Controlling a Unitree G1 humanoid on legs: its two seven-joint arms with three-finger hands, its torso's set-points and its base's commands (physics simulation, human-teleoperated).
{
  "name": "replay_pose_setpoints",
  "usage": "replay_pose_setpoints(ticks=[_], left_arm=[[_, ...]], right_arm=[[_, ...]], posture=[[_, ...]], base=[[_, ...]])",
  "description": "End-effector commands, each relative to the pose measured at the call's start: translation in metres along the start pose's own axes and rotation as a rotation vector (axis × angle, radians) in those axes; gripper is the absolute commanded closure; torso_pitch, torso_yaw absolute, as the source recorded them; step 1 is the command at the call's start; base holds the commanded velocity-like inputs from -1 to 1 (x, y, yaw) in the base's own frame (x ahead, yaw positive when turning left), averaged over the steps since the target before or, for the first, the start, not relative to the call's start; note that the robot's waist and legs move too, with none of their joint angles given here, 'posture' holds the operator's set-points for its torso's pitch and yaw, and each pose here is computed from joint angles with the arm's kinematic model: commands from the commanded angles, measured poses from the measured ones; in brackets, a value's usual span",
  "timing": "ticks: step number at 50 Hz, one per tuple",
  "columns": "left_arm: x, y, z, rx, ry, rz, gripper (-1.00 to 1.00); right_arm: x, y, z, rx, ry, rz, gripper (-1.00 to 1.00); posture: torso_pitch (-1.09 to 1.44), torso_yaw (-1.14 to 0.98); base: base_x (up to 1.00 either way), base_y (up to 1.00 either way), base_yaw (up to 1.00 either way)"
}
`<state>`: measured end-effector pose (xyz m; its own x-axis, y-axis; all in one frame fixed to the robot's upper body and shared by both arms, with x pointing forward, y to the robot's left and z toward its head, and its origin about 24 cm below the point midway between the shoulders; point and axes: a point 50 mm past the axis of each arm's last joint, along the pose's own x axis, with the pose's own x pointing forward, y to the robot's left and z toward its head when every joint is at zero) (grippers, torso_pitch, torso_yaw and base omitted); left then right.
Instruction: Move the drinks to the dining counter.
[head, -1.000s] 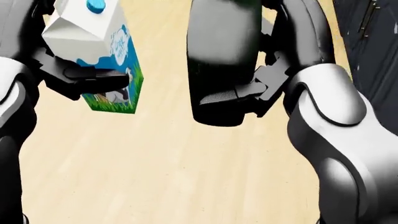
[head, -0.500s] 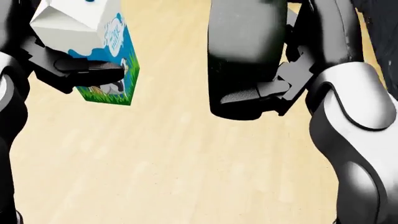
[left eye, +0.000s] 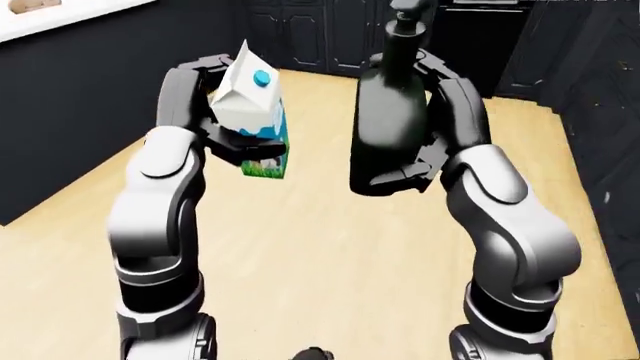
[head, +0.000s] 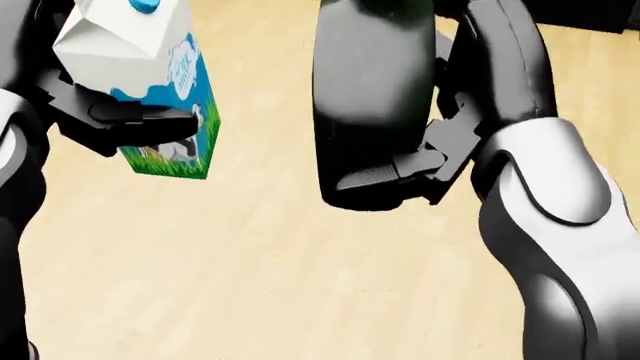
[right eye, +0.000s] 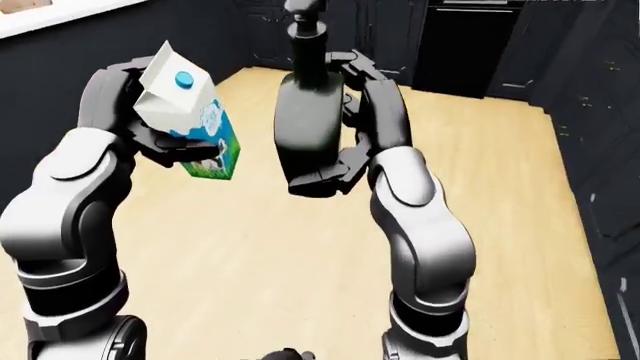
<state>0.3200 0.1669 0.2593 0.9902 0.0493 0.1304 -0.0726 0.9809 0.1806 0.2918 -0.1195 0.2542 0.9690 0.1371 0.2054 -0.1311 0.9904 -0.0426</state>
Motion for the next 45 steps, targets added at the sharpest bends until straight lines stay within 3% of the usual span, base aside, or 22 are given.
replay_pose_setpoints(ticks=[1, 45], left_arm=[[-0.0048, -0.0014, 0.0274, -0.004, -0.138, -0.005, 1.00], [-0.0066, -0.0005, 0.0268, -0.003, -0.139, -0.005, 1.00]], right_arm=[[-0.0030, -0.0042, 0.0239, -0.004, -0.125, -0.012, 1.00], [-0.0060, 0.0015, 0.0240, -0.033, -0.131, 0.039, 1.00]], posture=[[0.00, 0.00], [0.00, 0.00]], base=[[0.00, 0.00, 1.00], [0.00, 0.00, 1.00]])
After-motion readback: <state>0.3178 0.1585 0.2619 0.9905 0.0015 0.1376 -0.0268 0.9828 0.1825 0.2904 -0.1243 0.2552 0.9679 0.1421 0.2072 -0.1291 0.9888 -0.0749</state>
